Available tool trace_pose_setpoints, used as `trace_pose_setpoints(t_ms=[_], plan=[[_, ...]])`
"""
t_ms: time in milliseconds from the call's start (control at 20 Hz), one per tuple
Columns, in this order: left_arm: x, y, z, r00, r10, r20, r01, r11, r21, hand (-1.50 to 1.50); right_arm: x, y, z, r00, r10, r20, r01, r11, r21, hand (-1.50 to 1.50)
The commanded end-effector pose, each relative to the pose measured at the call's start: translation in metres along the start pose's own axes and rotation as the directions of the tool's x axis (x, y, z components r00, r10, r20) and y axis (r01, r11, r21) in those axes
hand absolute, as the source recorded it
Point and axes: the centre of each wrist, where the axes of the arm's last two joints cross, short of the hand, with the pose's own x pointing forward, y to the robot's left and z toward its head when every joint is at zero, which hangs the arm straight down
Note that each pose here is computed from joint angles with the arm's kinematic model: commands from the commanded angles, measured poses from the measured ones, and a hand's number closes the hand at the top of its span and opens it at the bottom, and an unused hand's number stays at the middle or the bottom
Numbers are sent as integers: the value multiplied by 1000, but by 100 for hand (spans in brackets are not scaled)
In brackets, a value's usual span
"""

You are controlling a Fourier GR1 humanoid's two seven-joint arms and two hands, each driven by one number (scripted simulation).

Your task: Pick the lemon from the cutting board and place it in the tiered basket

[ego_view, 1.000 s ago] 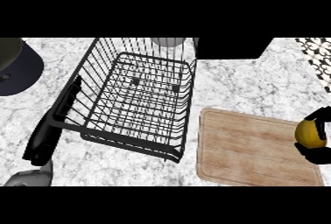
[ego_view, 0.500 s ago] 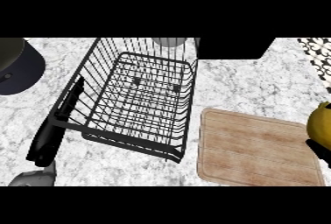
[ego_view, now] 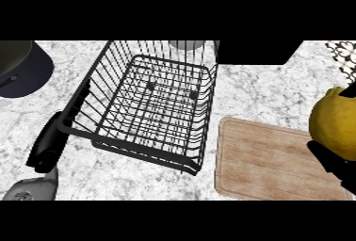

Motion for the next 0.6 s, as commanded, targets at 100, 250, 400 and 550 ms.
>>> trace_pose_setpoints(t_ms=[100, 250, 400, 550], plan=[[7, -17, -6, 1000, 7, 12, -7, 1000, -5, 0, 70, 0, -24, 999, -36, -7, 36, 999, 16, 150], [18, -13, -3, 1000, 7, 6, -7, 1000, 5, 0, 83, 18, -52, 997, -74, -19, 74, 997, 21, 150], [-5, 0, 10, 1000, 6, 9, -6, 1000, -8, 0, 117, 26, -78, 997, -66, -34, 68, 996, 57, 150], [4, -9, -1, 1000, -12, 24, 12, 1000, 6, 0, 140, 61, -96, 995, -95, -38, 98, 989, 108, 150]])
